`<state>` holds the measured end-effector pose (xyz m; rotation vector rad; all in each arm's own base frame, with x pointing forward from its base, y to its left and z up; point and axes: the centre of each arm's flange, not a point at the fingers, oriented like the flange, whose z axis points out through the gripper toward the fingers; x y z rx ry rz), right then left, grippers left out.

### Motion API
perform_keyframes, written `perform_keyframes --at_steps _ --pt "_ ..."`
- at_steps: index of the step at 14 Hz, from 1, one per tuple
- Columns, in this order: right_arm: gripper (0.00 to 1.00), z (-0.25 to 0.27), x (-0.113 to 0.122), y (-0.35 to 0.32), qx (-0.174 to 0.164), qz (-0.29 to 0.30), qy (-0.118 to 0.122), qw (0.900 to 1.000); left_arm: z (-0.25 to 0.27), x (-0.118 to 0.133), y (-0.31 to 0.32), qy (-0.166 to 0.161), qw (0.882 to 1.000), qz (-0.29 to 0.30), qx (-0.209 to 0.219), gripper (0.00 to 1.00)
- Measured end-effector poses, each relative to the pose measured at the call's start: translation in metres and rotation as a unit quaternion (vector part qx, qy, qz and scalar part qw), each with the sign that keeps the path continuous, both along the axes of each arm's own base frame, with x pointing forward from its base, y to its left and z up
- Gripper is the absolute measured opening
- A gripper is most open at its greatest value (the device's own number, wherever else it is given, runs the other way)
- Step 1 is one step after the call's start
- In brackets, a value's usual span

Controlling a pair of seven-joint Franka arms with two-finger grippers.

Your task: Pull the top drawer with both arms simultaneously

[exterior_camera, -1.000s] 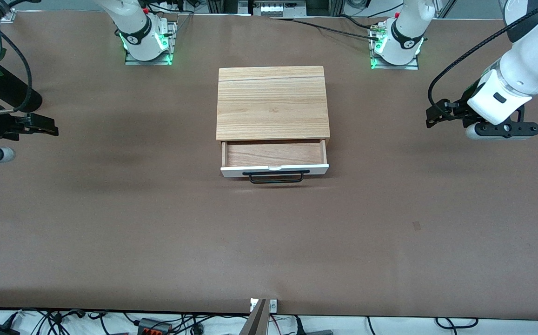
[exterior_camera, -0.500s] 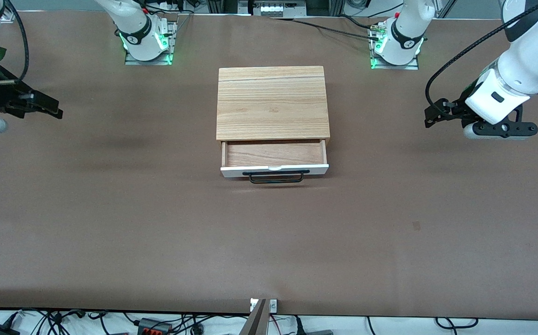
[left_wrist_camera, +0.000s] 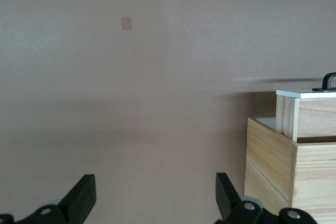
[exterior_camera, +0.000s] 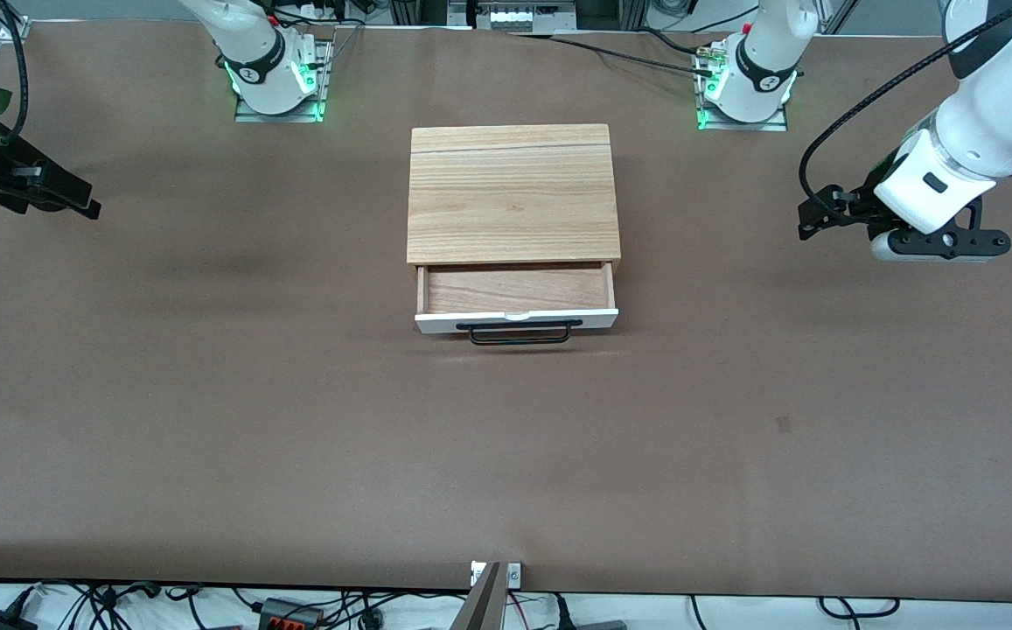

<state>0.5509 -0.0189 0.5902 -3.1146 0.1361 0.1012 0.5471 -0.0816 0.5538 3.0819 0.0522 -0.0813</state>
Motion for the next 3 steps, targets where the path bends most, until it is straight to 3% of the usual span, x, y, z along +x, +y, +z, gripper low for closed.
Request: perform_keyframes --at_steps 3 --pt "1.00 -0.0057 0.0029 -0.0001 0.000 -0.001 0.004 1.000 0.0000 -0.0005 -0.0030 0.000 1.000 -0.003 0.000 1.00"
